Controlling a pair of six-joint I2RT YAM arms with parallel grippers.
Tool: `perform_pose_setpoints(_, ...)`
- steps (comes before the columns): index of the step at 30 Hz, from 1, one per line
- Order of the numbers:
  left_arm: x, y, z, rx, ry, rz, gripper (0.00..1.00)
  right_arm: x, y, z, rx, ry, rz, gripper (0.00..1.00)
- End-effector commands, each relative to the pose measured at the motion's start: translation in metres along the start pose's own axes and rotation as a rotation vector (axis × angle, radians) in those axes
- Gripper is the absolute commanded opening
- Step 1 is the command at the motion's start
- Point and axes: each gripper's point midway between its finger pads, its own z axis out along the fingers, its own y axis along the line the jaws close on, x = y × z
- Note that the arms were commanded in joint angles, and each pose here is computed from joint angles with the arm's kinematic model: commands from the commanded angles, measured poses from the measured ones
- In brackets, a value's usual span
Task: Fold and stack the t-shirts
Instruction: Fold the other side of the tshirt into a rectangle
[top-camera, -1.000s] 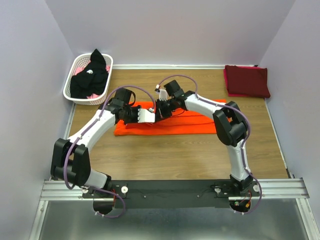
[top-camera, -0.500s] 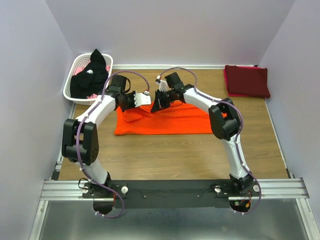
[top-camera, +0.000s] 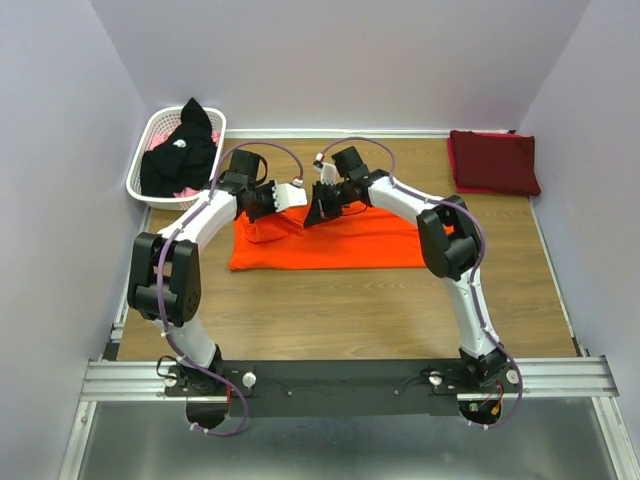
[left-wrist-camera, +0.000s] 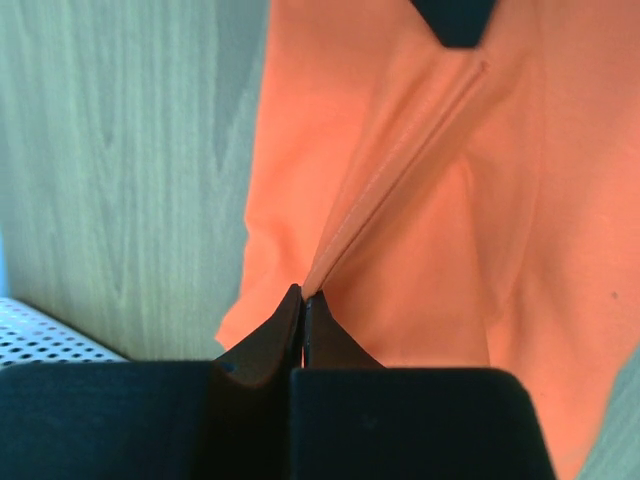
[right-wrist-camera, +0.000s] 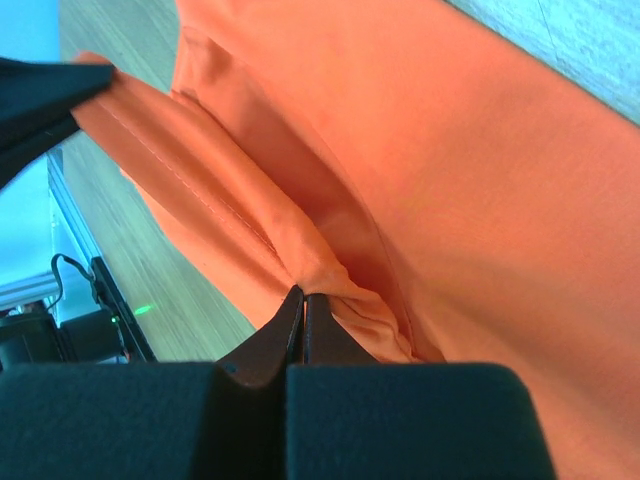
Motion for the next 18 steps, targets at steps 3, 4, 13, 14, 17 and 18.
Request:
perform_pose_setpoints(3, -0.01, 0.039, -0.005, -0.174, 0.028, 0.028, 0.0, 0.006, -0.003, -0.009, 0.003, 0.014, 0.039, 0.01)
perform_pose_setpoints(4, -0.009, 0.04, -0.002, -0.175, 0.034, 0.029, 0.0, 0.006, -0.005, -0.01, 0.005, 0.014, 0.047, 0.01)
perform_pose_setpoints(13, -0.01, 0.056, 0.009, -0.255, 0.065, 0.053, 0.0, 0.009, -0.018, -0.011, 0.014, 0.021, 0.097, 0.0)
perform_pose_setpoints(14, -0.01, 0.058, 0.009, -0.269, 0.068, 0.054, 0.0, 0.009, -0.018, -0.012, 0.01, 0.021, 0.098, 0.01)
perform_pose_setpoints(17, -0.011, 0.064, 0.011, -0.304, 0.072, 0.053, 0.0, 0.009, -0.021, -0.012, 0.005, 0.023, 0.121, 0.0)
perform_pose_setpoints(18, -0.01, 0.065, 0.012, -0.304, 0.074, 0.049, 0.0, 0.009, -0.022, -0.012, 0.005, 0.024, 0.123, 0.01)
